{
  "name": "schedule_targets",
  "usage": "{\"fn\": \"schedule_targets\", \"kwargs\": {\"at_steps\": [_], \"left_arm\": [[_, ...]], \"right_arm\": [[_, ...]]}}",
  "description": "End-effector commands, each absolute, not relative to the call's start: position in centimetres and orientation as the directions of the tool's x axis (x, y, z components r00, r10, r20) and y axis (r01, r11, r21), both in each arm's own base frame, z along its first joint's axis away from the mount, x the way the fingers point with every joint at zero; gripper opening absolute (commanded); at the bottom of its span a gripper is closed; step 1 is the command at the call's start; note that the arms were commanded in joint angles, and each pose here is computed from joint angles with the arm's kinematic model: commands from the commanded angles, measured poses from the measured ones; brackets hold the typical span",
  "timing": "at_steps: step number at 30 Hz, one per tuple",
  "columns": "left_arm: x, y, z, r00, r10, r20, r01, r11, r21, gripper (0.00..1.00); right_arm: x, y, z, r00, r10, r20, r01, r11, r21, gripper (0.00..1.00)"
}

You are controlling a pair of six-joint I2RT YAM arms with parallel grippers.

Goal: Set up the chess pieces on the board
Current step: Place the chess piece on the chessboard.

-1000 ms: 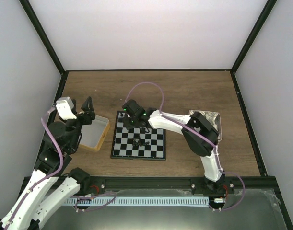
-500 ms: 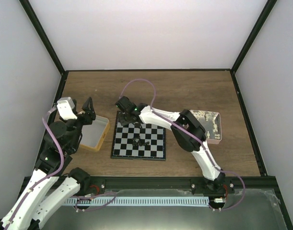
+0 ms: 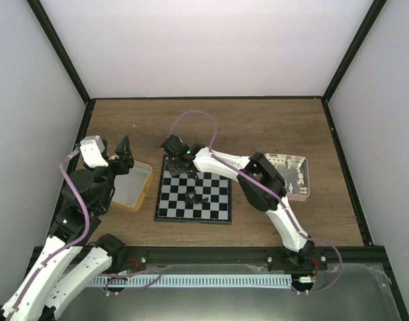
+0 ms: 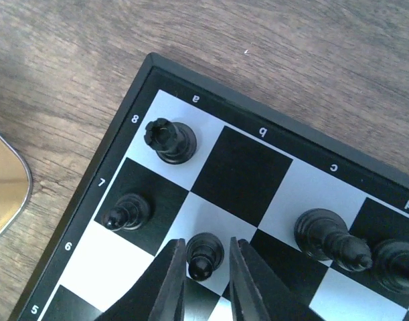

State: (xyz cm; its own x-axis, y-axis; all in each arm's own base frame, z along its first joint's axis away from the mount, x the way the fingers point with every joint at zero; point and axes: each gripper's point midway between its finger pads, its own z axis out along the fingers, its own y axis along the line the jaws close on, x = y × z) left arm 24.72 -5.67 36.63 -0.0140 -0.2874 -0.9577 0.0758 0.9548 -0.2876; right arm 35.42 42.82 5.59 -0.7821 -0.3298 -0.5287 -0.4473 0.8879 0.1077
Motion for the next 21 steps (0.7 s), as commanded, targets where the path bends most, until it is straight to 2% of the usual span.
{"fn": "schedule_targets", "kwargs": {"at_steps": [1,11,17,21], "left_arm": [[24.9,-5.4,36.2,-0.02,-0.283,-0.959,0.057,0.957,-0.284,0.75],[25.0,-5.5,36.1,-0.023,-0.282,-0.959,0.054,0.958,-0.283,0.75],[25.0,-5.7,36.2,-0.023,-0.298,-0.954,0.07,0.952,-0.299,0.75],[25.0,-5.8,36.3,-0.021,-0.303,-0.953,0.073,0.95,-0.304,0.76]], "right_arm": [[35.6,43.3,7.1,-0.77,-0.323,-0.55,-0.448,0.888,0.106,0.24],[34.5,43.3,13.9,-0.73,-0.255,-0.634,-0.479,0.853,0.209,0.38],[30.9,39.7,14.3,-0.751,-0.276,-0.6,-0.494,0.838,0.231,0.46],[28.1,37.2,12.5,-0.776,-0.32,-0.544,-0.508,0.828,0.238,0.48]]}}
